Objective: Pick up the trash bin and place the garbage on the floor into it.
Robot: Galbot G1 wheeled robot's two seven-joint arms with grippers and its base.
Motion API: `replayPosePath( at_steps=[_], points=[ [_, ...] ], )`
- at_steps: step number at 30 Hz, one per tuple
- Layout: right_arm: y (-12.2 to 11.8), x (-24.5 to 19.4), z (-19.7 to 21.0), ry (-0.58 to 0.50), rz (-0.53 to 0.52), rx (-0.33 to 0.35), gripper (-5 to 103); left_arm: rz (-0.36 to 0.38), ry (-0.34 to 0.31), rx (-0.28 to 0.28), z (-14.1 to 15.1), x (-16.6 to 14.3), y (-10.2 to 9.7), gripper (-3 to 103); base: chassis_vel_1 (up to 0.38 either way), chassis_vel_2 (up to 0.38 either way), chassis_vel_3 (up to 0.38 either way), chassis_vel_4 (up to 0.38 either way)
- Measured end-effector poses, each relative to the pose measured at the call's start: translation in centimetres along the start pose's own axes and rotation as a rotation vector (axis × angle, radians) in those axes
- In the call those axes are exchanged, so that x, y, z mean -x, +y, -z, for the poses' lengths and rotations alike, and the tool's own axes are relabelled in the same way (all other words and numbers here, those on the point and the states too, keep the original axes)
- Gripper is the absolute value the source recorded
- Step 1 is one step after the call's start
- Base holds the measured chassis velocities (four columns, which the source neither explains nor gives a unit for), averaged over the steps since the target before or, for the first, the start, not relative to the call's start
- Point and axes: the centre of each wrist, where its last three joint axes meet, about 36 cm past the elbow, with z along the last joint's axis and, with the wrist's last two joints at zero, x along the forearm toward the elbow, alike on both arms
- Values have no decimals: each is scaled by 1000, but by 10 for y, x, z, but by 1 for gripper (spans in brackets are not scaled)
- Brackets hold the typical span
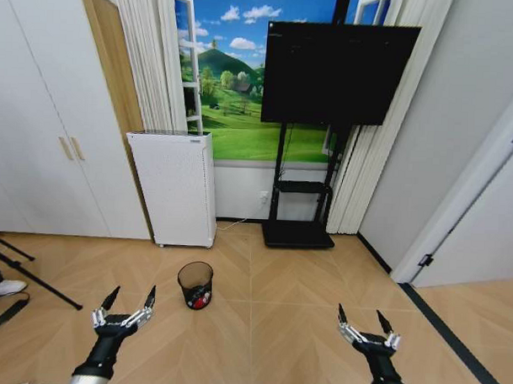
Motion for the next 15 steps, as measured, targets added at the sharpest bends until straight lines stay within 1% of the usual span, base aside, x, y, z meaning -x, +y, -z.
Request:
replayPosePath(
  at_steps=[6,9,10,12,15],
  points=[
    [0,0,0,0,0,0,100,0,0,0,0,0,0,100,339,-347,-326,346],
    [0,0,0,0,0,0,100,0,0,0,0,0,0,100,304,-230,-249,262],
    [0,0,0,0,0,0,100,0,0,0,0,0,0,100,156,-206,-171,212],
    [0,0,0,0,0,0,100,0,0,0,0,0,0,100,60,30,-171,102],
    [0,0,0,0,0,0,100,0,0,0,0,0,0,100,-36,-22,-86,0]
  ],
)
